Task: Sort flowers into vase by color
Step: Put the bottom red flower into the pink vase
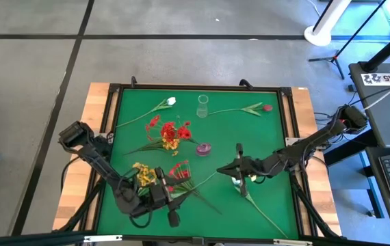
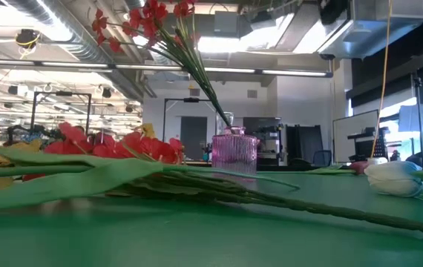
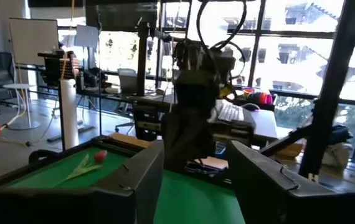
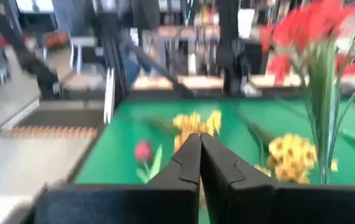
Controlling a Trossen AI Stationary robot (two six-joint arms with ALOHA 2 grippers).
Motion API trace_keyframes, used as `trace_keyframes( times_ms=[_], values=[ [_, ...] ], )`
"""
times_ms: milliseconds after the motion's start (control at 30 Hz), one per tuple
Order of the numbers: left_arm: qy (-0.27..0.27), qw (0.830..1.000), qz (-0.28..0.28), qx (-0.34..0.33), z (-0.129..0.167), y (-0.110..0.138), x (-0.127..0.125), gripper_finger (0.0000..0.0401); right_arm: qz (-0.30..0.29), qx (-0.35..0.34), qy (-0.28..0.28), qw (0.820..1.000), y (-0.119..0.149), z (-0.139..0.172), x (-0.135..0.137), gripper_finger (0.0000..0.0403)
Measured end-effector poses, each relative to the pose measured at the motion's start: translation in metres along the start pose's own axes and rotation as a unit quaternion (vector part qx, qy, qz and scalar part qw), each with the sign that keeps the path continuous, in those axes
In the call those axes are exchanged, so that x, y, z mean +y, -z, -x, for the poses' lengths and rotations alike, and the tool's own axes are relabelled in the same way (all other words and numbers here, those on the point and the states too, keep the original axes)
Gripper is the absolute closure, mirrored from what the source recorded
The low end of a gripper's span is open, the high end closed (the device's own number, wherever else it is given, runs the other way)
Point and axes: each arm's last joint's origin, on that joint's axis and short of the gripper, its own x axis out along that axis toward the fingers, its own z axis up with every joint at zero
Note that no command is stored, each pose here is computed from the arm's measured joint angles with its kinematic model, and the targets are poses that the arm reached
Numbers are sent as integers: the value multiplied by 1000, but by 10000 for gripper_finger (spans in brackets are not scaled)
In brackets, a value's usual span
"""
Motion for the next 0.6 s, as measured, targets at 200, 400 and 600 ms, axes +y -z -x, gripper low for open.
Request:
trace_keyframes(
  times_ms=[200,400,600],
  values=[
    [5,998,6,63,20,26,-6,231,37,96,-32,994,23,-3,1,358],
    [4,989,61,134,25,53,2,231,77,153,-27,985,48,-17,5,300],
    [2,982,74,171,27,63,8,231,111,193,-24,975,54,-48,18,243]
  ],
)
